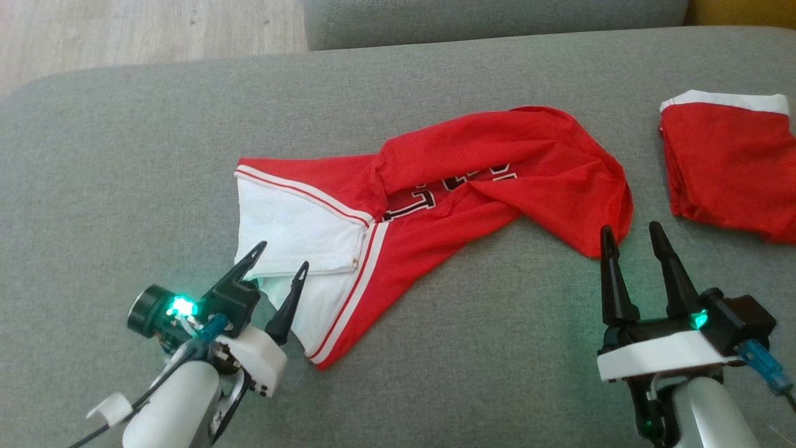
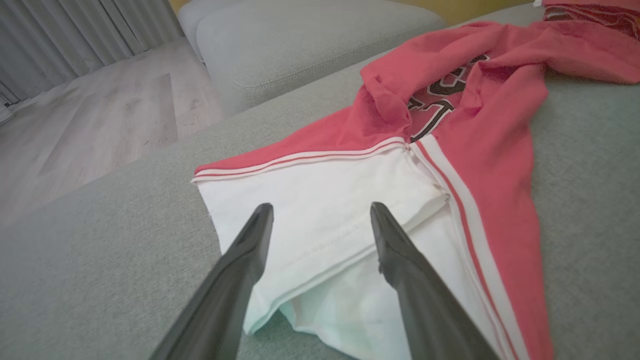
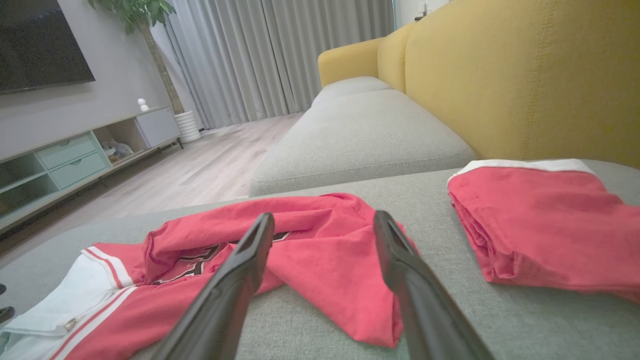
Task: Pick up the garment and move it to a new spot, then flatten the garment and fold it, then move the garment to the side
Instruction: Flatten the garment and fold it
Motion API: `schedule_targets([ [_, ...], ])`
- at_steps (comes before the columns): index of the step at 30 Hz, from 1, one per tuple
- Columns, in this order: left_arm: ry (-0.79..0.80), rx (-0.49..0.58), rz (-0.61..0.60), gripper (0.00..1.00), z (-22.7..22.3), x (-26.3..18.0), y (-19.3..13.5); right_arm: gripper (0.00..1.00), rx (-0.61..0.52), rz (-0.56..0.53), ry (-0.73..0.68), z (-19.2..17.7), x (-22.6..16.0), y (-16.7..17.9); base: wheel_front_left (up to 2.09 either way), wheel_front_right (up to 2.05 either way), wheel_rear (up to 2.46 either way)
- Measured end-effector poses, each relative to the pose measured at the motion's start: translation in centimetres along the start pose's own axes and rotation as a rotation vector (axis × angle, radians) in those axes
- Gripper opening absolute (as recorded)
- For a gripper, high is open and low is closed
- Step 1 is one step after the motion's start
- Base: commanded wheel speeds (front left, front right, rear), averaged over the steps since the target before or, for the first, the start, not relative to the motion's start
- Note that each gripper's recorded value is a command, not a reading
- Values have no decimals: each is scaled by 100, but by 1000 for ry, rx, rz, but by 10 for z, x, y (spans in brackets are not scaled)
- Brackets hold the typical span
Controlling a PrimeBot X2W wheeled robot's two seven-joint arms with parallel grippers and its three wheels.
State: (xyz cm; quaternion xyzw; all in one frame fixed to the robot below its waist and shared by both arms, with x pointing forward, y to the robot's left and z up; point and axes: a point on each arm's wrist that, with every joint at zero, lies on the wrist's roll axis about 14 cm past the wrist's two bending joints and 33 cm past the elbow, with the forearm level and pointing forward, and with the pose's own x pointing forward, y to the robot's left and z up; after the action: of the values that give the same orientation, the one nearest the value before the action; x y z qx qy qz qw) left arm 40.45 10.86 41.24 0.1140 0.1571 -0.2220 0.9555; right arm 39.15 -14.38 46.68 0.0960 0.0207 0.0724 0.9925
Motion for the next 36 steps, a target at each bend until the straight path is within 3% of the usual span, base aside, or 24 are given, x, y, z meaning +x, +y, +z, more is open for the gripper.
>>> schedule_targets([
  [11,103,123,-127,100,-18,8,-20,100,7,-20,10,-3,-1,-7,0,0,0],
  [22,120,152,-128,100,-18,24,-15,100,12,-46,16,-6,0,-15,0,0,0],
  [23,122,152,-125,86,-19,24,-15,100,12,-48,17,-6,-1,-16,0,0,0],
  [24,124,153,-120,38,-19,25,-14,100,13,-49,18,-6,-1,-16,0,0,0],
  [25,130,155,-118,0,-20,26,-13,100,13,-51,19,-7,-1,-16,0,0,0],
  [36,133,155,-132,0,-18,30,-14,100,16,-58,21,-7,-1,-19,0,0,0],
])
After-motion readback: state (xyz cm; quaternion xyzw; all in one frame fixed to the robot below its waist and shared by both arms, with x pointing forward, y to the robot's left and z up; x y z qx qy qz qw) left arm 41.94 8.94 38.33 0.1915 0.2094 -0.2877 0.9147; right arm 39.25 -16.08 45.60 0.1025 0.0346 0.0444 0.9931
